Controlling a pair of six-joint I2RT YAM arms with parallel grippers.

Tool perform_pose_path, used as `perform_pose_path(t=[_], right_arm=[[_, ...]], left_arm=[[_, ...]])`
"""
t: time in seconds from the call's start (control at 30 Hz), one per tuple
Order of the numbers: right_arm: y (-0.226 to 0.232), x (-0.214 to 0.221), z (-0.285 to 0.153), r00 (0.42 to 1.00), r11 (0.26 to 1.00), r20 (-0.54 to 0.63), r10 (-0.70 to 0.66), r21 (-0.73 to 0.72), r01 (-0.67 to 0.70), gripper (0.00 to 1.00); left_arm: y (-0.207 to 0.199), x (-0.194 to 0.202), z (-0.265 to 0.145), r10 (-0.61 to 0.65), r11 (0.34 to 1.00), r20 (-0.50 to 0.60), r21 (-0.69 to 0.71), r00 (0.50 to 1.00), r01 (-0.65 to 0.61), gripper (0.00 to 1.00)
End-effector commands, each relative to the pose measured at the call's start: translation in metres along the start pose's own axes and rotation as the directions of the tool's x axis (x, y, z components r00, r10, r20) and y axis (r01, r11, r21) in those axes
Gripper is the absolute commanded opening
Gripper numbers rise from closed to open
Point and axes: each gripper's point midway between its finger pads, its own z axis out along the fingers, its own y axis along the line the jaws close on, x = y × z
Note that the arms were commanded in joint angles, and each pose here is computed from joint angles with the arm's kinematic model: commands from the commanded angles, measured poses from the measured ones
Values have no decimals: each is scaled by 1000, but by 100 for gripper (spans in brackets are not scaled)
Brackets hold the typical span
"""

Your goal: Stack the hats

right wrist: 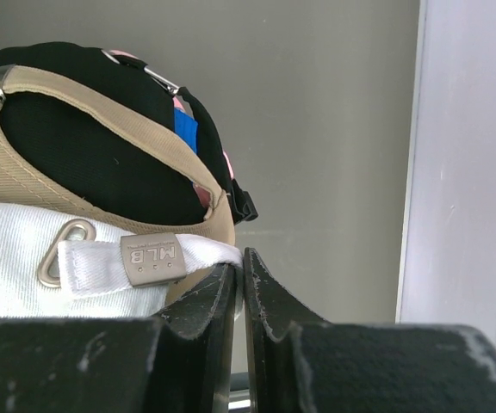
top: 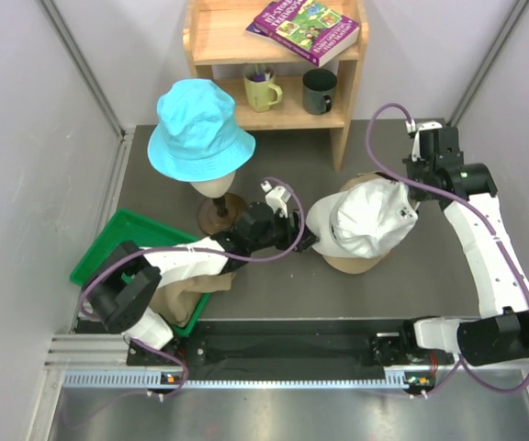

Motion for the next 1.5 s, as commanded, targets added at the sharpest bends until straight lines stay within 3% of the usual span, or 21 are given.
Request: perform_pose_path(t=[0.0,0.13,0.37,0.77,0.87,0.9,1.03,1.2,1.3,1.47], right_arm=[[-15,-19,-8,998,999,58,18,43,-20,8],[-15,-19,-7,999,999,51,13,44,-15,8],[-13,-16,-4,999,999,32,4,40,-5,8],[-13,-14,-6,1000,999,25,1,34,-1,8],[-13,-15,-7,1000,999,25,5,34,-6,8],[-13,-16,-7,1000,999,26,4,33,-4,8],[-14,-18,-10,999,999,32,8,34,-9,8],[-14,-20,-13,999,999,36,17,34,-18,8],[-14,-22,-14,999,999,42,24,34,-26,8],[-13,-33,-10,998,999,53,39,30,-41,8]], left_arm=[[5,-21,-11,36,999,83,6,996,-37,70],[-13,-23,-9,61,992,83,102,995,-69,73],[-32,-15,-1,40,969,65,243,997,-55,70],[-18,-9,6,35,979,54,198,998,-45,70],[-19,-9,6,30,979,56,201,998,-41,61],[-20,-11,5,28,979,67,201,997,-41,51],[-18,-19,-1,14,985,94,169,996,-30,26],[-16,-25,-7,-8,991,114,136,993,-8,7],[-20,-32,-11,-25,990,130,139,991,7,0],[-25,-38,-10,-61,988,135,148,989,40,0]])
